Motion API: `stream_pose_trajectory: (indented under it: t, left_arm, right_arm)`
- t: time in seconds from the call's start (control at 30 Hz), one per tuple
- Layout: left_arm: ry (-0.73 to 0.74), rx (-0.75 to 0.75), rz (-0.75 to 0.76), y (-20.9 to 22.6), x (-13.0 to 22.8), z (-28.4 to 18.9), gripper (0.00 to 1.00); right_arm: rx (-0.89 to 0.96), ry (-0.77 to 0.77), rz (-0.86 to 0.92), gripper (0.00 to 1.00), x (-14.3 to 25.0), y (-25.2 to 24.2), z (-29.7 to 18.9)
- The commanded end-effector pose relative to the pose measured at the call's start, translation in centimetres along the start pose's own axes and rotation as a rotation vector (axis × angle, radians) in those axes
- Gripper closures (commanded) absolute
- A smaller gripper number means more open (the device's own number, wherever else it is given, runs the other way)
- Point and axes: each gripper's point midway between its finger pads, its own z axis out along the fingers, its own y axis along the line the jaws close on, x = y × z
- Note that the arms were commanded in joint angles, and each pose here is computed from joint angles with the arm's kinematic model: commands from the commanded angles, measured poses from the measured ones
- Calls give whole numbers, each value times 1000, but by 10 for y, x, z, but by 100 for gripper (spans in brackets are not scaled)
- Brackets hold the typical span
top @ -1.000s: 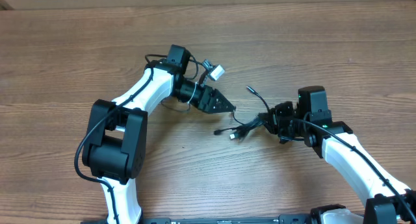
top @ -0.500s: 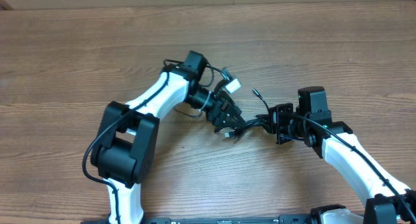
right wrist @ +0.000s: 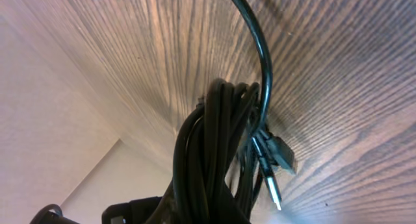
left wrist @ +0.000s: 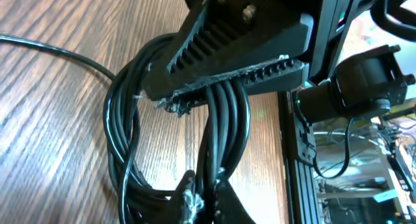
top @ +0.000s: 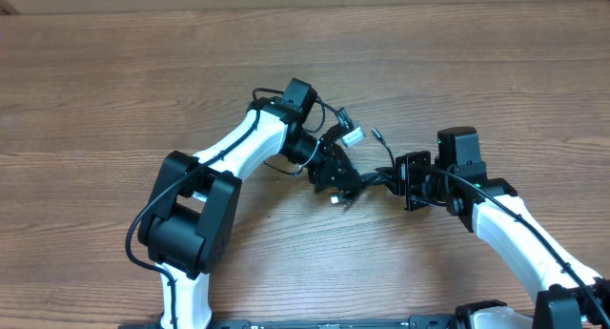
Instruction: Untangle cables
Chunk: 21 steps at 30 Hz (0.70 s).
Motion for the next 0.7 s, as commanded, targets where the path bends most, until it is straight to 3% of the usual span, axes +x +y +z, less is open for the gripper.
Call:
stream_pose_trajectory:
  t: [0.0,0.17,0.27,0.4,0.5,0.67]
  left_arm:
    - [-17,-47,-7,14,-5,-11,96]
    - [-49,-74,-79,24,-9,-21,96]
    - [-64,-114,-142,36,-9,-31,96]
    - [-99,-140,-213,47,-8,-47,96]
    - [-120,-155,-240,54,-6,-58,96]
    - [-138,-170,-281,61,-3,-69,96]
  right_arm:
    - [-13,22,-8,94,6,7,-2]
    - [-14,7,-19,80,3,7,-2]
    - [-15,8,-34,57,3,7,-2]
    - [-17,6,-125,36,3,8,-2]
    - [-22,6,-187,34,3,9,-2]
    - [-55,8,-256,41,5,18,-2]
